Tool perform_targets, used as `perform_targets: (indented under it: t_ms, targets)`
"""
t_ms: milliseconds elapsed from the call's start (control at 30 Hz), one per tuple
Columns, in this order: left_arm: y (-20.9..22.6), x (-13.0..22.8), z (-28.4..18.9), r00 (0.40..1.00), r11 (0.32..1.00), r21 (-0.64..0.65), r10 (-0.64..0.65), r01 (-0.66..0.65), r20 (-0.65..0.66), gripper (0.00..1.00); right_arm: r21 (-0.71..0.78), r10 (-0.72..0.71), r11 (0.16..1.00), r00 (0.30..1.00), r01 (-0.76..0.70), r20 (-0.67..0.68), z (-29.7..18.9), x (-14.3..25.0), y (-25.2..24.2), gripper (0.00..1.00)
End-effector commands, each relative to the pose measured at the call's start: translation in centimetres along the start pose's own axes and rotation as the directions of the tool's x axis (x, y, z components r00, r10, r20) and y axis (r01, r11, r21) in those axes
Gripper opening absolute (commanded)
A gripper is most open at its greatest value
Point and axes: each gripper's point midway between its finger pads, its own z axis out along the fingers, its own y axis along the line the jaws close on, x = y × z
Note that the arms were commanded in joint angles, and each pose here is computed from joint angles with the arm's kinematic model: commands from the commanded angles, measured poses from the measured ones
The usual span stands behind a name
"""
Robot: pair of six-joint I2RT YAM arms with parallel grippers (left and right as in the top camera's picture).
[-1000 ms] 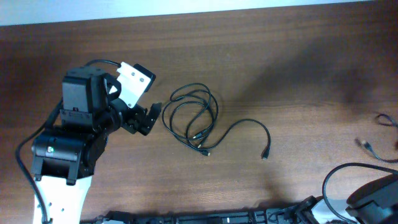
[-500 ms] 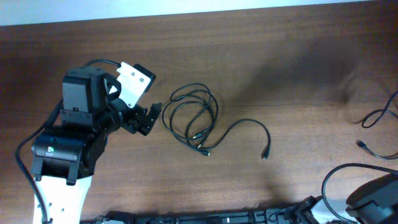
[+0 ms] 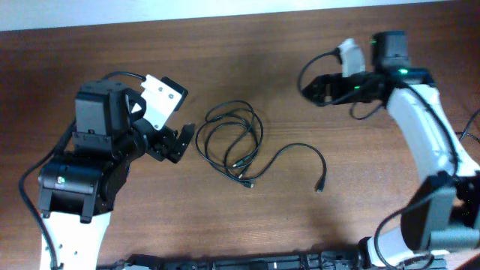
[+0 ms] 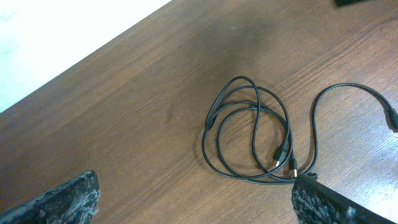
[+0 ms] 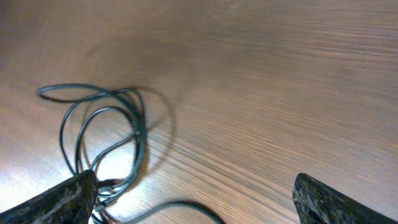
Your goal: Untangle cables
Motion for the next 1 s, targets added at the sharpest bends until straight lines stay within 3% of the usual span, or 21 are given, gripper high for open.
perform_targets:
  t_ms: [0, 133, 333, 533, 633, 800, 967]
  targets:
    - [0.0, -0.2, -0.2, 1.000, 1.000, 0.003, 0.011, -0.011, 0.010, 0.99, -0.066, -0.091, 0.994, 0.993, 0.085, -0.079, 4.4, 1.4, 3.1, 0.99]
    - [0.0, -0.2, -0.2, 1.000, 1.000, 0.003, 0.011, -0.011, 0.010, 0.99, -0.128, -0.178, 0.979, 0.974, 0.161, -0.140, 9.2, 3.0, 6.3, 0.99]
    - [0.0, -0.2, -0.2, 1.000, 1.000, 0.003, 0.011, -0.011, 0.010, 0.99, -0.146, -0.173, 0.979, 0.952, 0.139, -0.251, 12.7, 6.2, 6.6, 0.99]
    - [0.0, -0.2, -0.2, 1.000, 1.000, 0.003, 0.011, -0.011, 0.010, 0.99, -0.208, -0.233, 0.959, 0.955, 0.193, -0.184, 13.2, 5.0, 8.0, 0.99]
    - [0.0, -0.2, -0.2, 1.000, 1.000, 0.003, 0.011, -0.011, 0.010, 0.99, -0.333, -0.457, 0.843, 0.889, 0.422, -0.029, 13.3, 3.7, 10.7, 0.99]
    - [0.0, -0.2, -0.2, 1.000, 1.000, 0.003, 0.011, -0.011, 0.010, 0.99, -0.352, -0.658, 0.679, 0.747, 0.645, 0.099, 14.4, 3.7, 14.9, 0.99]
    - [0.0, -0.2, -0.2, 1.000, 1.000, 0.003, 0.011, -0.011, 0.010, 0.99, -0.224, -0.723, 0.651, 0.683, 0.725, 0.106, 15.9, 2.6, 15.5, 0.98]
